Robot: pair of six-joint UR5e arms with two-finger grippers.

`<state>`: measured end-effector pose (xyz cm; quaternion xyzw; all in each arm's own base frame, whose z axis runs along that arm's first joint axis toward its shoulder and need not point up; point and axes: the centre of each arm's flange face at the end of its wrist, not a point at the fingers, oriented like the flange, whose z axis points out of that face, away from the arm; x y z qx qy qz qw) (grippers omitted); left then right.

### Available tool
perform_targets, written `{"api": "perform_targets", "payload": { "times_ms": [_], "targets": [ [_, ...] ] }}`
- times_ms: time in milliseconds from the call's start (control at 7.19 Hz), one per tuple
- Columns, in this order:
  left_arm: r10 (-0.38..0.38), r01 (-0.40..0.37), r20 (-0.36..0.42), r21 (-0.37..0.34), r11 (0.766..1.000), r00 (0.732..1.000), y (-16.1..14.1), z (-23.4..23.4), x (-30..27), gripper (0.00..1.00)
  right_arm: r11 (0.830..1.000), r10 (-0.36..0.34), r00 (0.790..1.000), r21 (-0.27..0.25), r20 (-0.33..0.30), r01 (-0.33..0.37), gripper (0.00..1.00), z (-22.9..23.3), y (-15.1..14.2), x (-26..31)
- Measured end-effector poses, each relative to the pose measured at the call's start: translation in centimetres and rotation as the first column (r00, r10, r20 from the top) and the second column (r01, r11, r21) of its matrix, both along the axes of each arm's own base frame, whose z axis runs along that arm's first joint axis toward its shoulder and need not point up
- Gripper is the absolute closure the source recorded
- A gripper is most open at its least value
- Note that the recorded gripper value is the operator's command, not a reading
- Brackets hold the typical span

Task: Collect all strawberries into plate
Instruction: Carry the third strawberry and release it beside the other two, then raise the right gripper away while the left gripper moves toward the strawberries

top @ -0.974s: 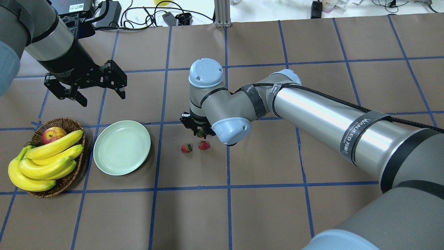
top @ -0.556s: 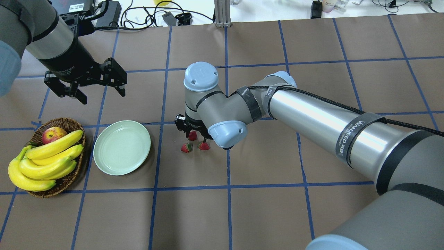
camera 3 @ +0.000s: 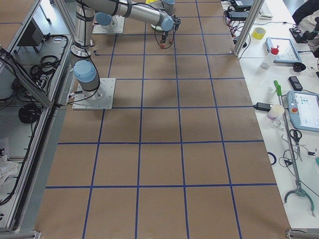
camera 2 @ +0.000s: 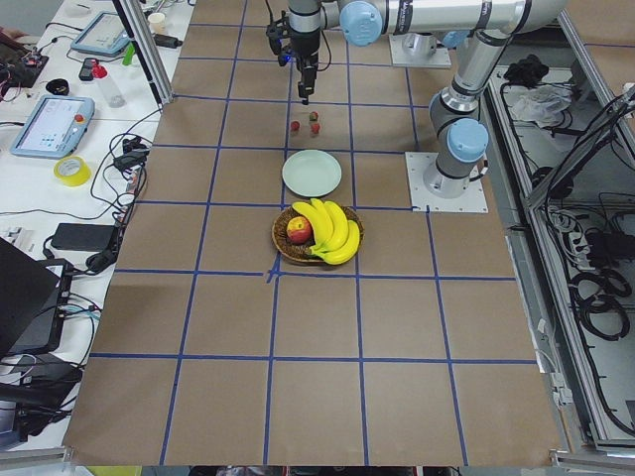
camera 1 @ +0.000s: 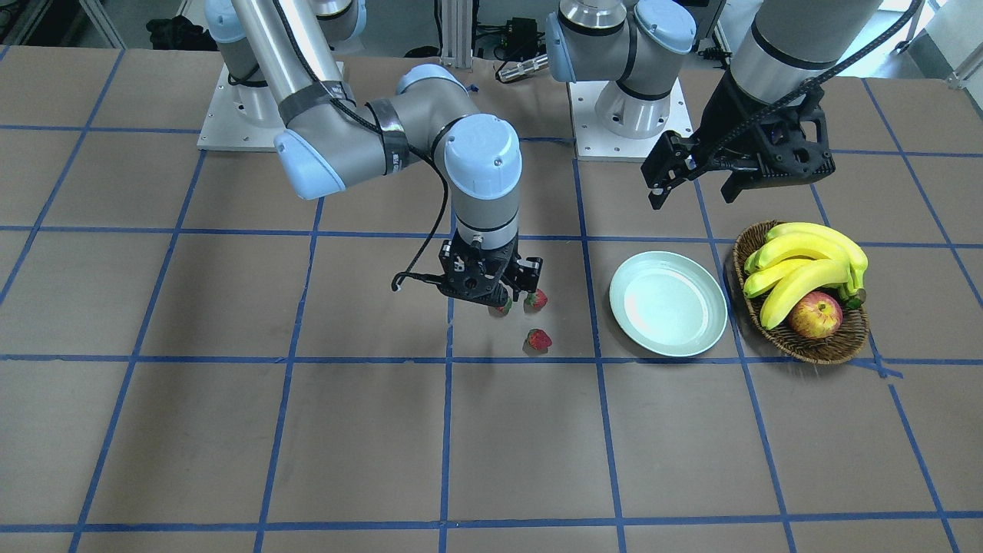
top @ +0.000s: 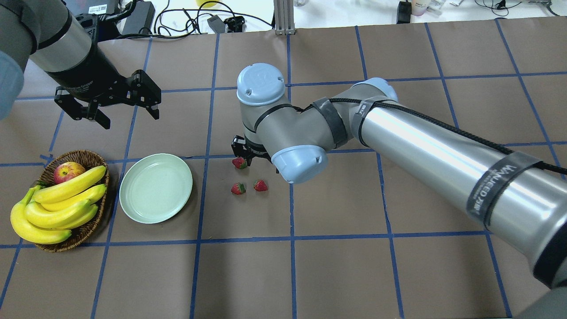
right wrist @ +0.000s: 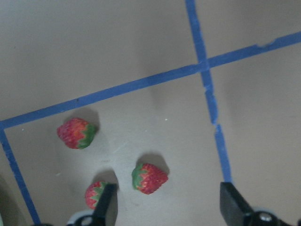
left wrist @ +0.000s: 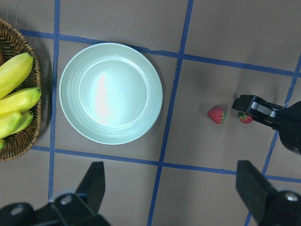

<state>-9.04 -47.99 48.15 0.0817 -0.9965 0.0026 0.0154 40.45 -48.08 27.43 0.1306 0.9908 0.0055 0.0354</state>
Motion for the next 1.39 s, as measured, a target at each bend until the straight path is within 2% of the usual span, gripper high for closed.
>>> {"api": "perform_targets", "payload": {
  "times_ms": [278, 417, 695, 974, 1113, 1391],
  "targets": [
    [-0.003, 0.003, -0.001, -0.006, 1.000, 1.000, 0.0, 0.2, 0.0, 0.00, 0.997, 0.056, 0.996, -0.051, -0.074, -0.060, 0.00, 6.2, -0.8, -5.8],
    [-0.003, 0.003, -0.002, -0.008, 1.000, 1.000, 0.1, 0.6, 0.0, 0.00, 0.995, 0.074, 0.992, -0.059, -0.105, -0.080, 0.00, 9.0, -0.9, -8.7],
    [-0.010, 0.009, 0.024, 0.015, 1.000, 1.000, 0.1, 1.0, 0.0, 0.00, 0.993, 0.091, 0.988, -0.061, -0.122, -0.099, 0.00, 13.4, -0.9, -13.9],
    [-0.030, 0.029, 0.038, 0.036, 0.999, 0.999, 0.0, 0.3, -0.7, 0.00, 0.992, 0.114, 0.985, -0.037, -0.127, -0.120, 0.00, 17.3, -0.8, -19.9],
    [-0.050, 0.049, 0.041, 0.039, 0.998, 0.998, 0.0, 0.0, -1.7, 0.00, 0.990, 0.130, 0.983, -0.045, -0.129, -0.137, 0.00, 19.7, -0.8, -22.8],
    [-0.069, 0.067, 0.037, 0.050, 0.996, 0.997, -0.1, -0.5, -2.6, 0.00, 0.986, 0.124, 0.984, -0.098, -0.131, -0.137, 0.00, 23.7, 0.5, -25.7]
  ]
}}
